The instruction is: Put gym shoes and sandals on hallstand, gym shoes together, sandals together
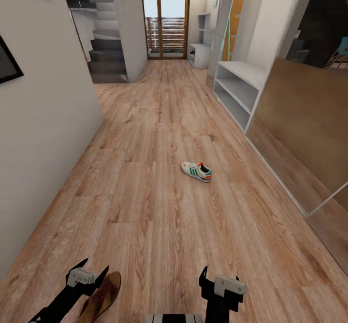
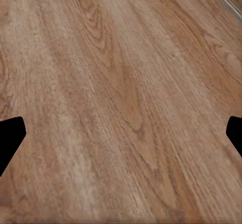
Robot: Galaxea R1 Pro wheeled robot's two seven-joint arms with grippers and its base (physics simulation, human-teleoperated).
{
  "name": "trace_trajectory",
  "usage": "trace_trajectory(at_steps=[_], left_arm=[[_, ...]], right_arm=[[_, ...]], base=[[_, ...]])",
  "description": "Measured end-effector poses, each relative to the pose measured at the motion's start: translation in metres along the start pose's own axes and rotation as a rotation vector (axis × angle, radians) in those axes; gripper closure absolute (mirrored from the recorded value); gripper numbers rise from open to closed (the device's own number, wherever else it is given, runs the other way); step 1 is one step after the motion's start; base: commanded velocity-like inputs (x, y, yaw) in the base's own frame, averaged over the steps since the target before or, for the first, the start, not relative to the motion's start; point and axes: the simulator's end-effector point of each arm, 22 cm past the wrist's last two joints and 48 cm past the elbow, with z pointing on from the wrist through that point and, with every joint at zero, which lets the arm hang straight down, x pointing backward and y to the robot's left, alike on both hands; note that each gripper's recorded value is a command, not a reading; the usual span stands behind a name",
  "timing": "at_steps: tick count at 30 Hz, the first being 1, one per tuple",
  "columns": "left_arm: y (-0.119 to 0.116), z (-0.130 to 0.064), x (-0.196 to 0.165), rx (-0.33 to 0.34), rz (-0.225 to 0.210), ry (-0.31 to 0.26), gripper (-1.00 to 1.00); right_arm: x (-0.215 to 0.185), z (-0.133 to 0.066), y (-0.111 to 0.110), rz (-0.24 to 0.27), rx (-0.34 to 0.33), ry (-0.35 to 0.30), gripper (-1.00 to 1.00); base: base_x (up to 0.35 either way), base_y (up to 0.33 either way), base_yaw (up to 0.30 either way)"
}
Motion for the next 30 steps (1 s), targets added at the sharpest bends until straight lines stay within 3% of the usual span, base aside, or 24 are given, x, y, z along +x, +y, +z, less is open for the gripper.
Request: trace_trajectory(at_steps=[20, 30], left_arm=[[-0.0009, 0.0002, 0.0005, 0.002, 0.001, 0.002, -1.0], [0.0, -0.0001, 0.0005, -0.001, 0.001, 0.001, -1.0]], right_arm=[[0.0, 0.0001, -0.0002, 0.0, 0.001, 0.0, -1.0], [0.0002, 0.0001, -0.0002, 0.0, 0.001, 0.0, -1.0]], base=[[-0.003, 0.005, 0.0], [-0.199, 0.0, 0.0]])
